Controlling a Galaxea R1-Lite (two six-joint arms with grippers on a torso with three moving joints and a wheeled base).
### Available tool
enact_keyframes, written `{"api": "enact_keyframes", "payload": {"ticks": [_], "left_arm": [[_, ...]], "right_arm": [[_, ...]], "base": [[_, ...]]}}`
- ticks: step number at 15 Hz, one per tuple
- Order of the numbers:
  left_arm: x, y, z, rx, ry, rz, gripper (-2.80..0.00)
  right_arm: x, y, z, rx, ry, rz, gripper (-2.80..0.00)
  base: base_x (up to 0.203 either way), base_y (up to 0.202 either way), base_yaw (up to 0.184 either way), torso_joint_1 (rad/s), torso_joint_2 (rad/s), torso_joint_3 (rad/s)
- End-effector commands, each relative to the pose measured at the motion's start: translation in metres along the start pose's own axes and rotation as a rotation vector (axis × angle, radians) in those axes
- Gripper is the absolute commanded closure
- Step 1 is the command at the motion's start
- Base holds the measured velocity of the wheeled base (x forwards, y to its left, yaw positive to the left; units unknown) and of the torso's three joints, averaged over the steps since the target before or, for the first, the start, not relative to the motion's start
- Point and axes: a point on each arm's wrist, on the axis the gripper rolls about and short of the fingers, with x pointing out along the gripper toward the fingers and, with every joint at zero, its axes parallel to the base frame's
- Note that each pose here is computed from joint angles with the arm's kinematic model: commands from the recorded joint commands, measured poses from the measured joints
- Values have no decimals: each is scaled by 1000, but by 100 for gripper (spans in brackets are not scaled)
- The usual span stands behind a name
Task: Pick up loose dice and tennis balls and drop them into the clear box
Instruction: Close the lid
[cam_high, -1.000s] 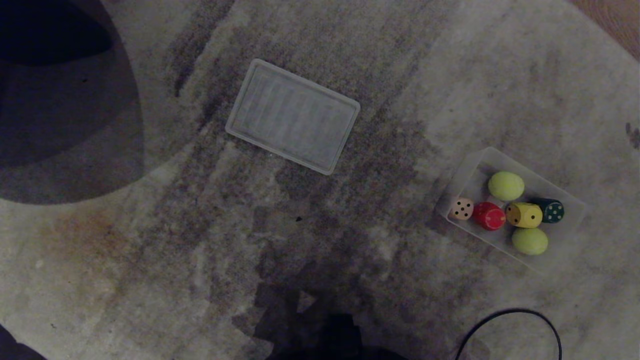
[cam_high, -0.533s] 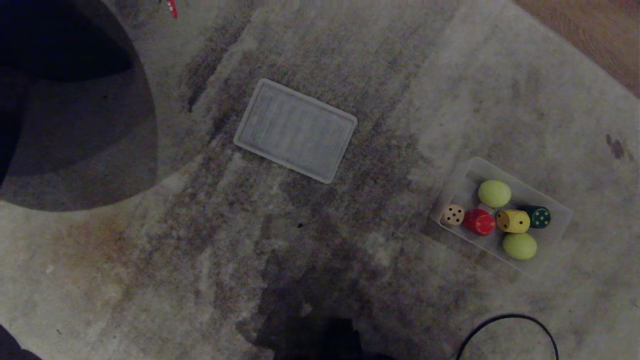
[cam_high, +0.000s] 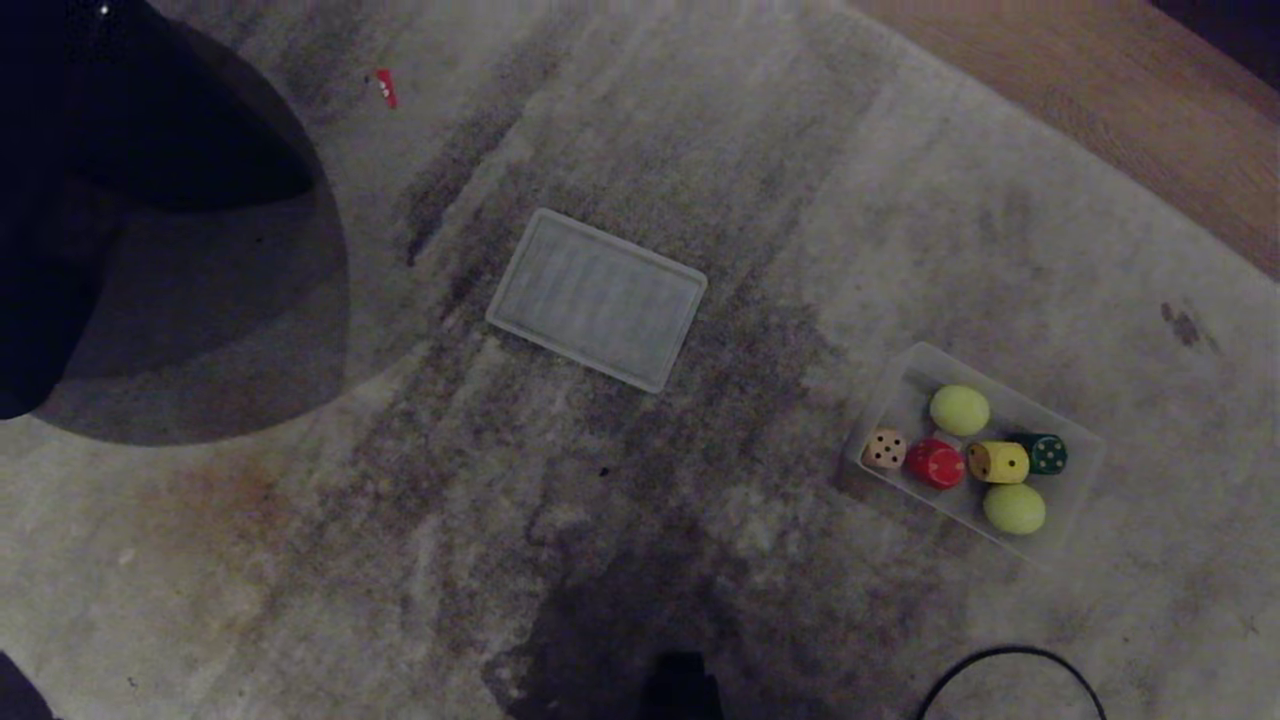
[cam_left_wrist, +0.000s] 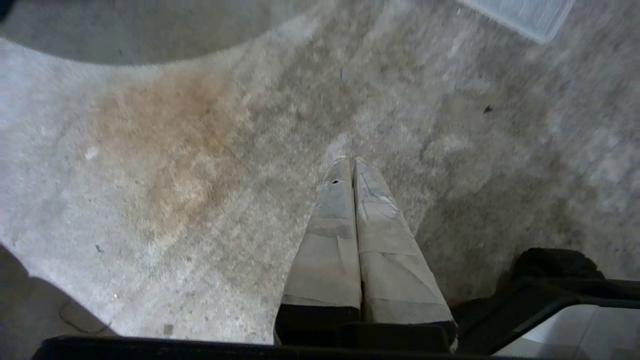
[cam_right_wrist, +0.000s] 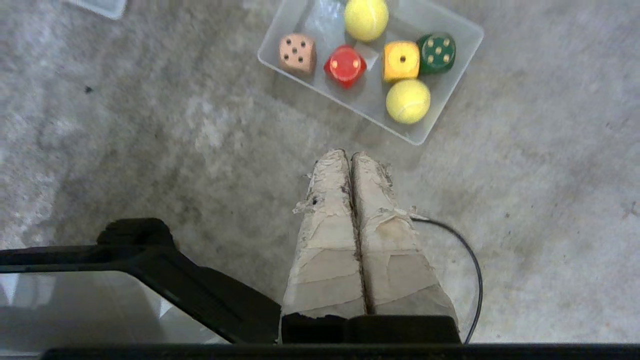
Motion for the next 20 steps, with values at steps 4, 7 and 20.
{"api": "enact_keyframes", "payload": {"ticks": [4,7,20], "left_arm": [[0,0,0,1,3,1,0],[0,0,0,0,3,1,0],[0,0,0,0,4,-1,0]], "right_arm": [[0,0,0,2,3,1,0],[0,0,0,2,3,1,0],[0,0,0,2,3,1,0]], "base": [[0,0,0,2,2,209],[0,0,0,3,0,205],[0,0,0,2,1,202]]}}
